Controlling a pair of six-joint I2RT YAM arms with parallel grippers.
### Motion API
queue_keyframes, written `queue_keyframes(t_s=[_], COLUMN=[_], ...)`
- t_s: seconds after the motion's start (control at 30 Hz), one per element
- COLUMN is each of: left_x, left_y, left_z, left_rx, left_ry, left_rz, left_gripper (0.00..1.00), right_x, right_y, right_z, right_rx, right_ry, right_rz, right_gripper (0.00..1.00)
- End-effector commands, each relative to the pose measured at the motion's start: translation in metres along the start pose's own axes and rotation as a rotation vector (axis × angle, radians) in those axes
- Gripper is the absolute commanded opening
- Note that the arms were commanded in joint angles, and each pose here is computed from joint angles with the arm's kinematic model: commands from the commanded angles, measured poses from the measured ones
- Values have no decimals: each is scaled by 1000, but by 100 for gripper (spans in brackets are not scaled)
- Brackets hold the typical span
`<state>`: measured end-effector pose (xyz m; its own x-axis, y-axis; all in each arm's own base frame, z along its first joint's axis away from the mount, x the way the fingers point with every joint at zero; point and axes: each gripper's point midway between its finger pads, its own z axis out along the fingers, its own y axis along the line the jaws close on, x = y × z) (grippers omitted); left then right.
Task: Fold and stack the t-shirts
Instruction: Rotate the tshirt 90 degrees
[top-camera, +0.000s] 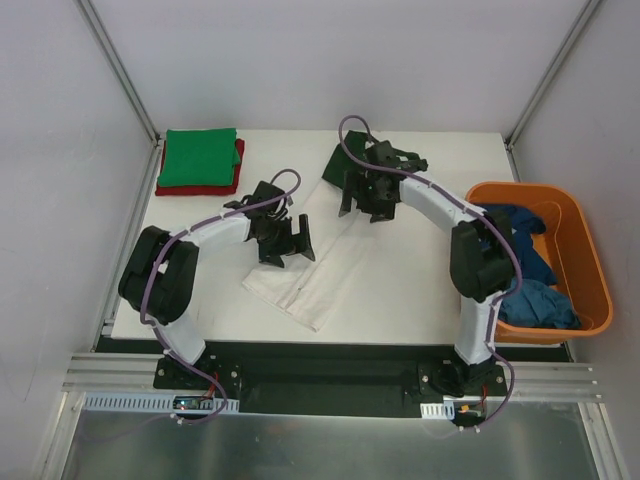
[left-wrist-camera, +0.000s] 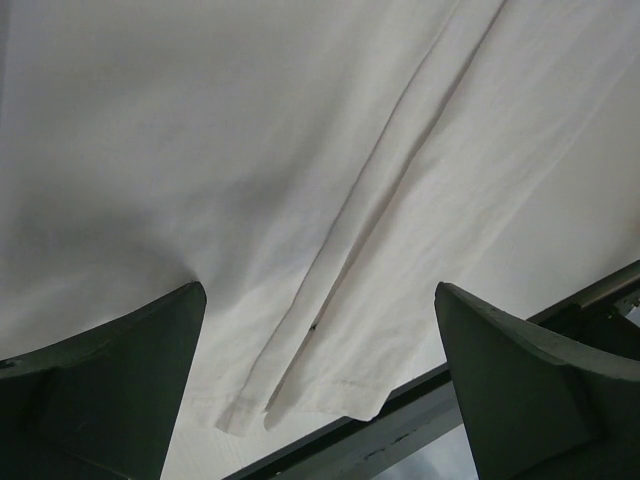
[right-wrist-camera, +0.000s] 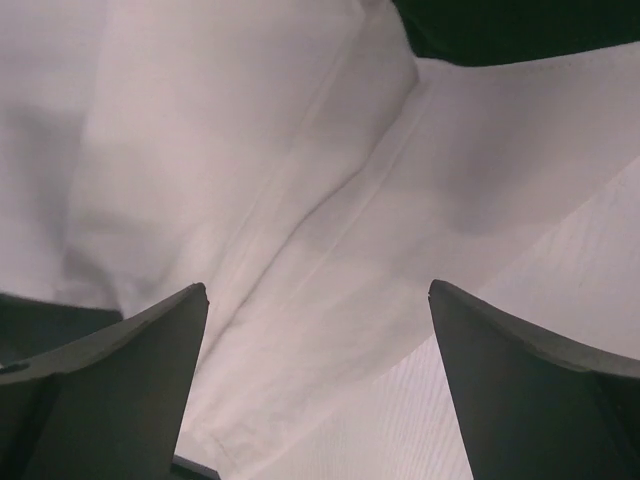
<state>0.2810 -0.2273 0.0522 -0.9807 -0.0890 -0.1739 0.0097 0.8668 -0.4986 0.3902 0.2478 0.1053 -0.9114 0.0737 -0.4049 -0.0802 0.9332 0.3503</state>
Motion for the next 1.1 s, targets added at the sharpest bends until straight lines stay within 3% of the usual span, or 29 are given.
queue_keyframes(t_s=[0.0, 0.3, 0.53, 0.7, 0.77, 0.8, 0.83, 0.93, 1.07], left_x=[12, 57, 74, 69, 64, 63, 62, 62, 74], left_y=[-4, -15, -80, -107, -116, -120, -120, -109, -83], left_z=[6, 24, 44, 32, 16, 9, 4, -16, -32], left_rx=[42, 88, 173, 211, 244, 255, 257, 214, 136], left_ry=[18, 104, 113, 56, 16, 5, -7, -56, -72], left_rz=[24, -39, -27, 25, 59, 74, 103, 159, 171], left_gripper=[99, 99, 99, 99, 100, 99, 100, 99, 99], right_x=[-5, -24, -74, -82, -85, -66, -70, -40, 6], right_y=[-26, -63, -88, -86, -72, -75, -63, -64, -60], right_z=[25, 76, 96, 60, 24, 19, -13, -53, -74], right_rx=[121, 145, 110, 78, 45, 52, 26, 33, 7], right_ry=[53, 106, 50, 39, -8, 28, -21, -70, -116], right_rz=[76, 116, 37, 6, -46, -43, -55, -51, 20], right_gripper=[97, 97, 97, 97, 97, 97, 97, 97, 97])
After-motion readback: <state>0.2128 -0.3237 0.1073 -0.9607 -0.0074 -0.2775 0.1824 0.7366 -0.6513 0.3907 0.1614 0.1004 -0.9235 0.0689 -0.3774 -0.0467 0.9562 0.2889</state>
